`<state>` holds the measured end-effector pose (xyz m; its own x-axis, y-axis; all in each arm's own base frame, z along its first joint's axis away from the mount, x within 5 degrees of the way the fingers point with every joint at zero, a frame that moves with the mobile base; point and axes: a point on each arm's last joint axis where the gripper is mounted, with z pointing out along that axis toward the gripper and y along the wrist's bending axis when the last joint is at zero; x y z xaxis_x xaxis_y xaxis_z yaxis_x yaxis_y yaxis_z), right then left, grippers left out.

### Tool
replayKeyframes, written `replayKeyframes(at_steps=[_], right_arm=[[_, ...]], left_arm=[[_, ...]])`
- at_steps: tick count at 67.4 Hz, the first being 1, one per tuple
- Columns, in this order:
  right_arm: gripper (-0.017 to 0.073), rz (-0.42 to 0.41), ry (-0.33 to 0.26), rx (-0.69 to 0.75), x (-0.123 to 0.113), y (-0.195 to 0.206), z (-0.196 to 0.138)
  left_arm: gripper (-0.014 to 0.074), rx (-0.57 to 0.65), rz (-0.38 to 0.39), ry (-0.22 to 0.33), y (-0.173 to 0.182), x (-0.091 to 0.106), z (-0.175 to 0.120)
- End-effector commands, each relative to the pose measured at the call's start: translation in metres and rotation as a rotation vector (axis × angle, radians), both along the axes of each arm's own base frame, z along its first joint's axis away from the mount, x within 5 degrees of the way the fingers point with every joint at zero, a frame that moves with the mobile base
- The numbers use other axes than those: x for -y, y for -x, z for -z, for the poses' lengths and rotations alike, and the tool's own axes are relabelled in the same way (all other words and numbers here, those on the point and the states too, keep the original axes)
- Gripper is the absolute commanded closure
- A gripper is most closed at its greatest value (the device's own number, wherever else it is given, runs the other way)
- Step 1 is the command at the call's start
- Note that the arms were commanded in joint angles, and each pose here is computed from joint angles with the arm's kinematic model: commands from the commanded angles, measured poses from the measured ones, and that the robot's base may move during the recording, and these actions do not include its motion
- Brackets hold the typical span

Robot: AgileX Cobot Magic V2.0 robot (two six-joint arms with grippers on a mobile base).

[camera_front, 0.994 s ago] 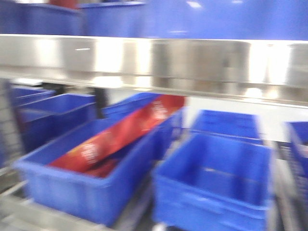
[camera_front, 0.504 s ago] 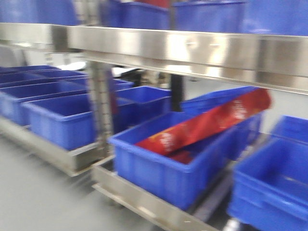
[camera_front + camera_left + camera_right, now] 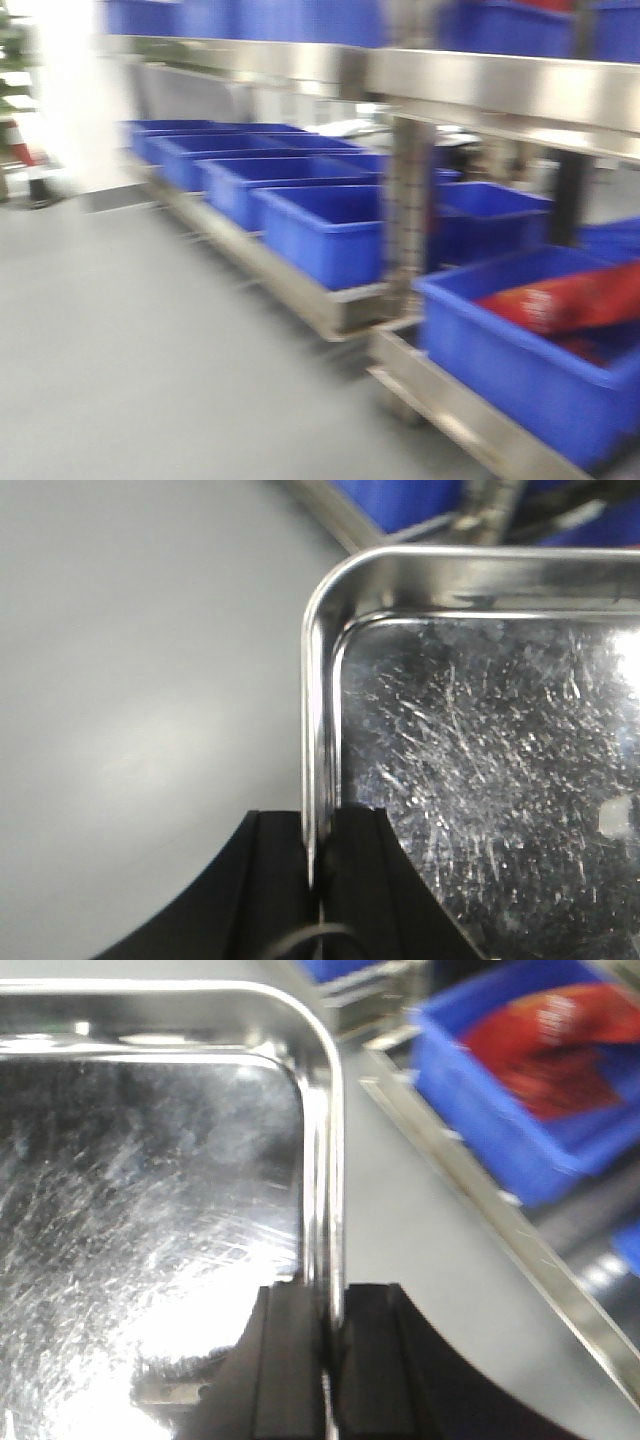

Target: Stack silver trays without gaps

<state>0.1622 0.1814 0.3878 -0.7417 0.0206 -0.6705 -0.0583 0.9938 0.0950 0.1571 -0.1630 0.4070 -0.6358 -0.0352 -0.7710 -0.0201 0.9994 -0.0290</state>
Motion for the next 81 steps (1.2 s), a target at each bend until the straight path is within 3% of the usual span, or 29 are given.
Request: replayKeyframes(at_steps=[1,81], right_arm=[[0.0578,-0.100,-0.119,0.066,-0.0134,0.0002,-0.0088],[0.0578,-0.100,-0.119,0.066,-0.0134,0.0002,-0.0088]], left_arm=[[0.0603,0.017,0.089,0.068,0.0029,0.0120,-0.0026],[0.0603,0.017,0.089,0.068,0.0029,0.0120,-0.0026]])
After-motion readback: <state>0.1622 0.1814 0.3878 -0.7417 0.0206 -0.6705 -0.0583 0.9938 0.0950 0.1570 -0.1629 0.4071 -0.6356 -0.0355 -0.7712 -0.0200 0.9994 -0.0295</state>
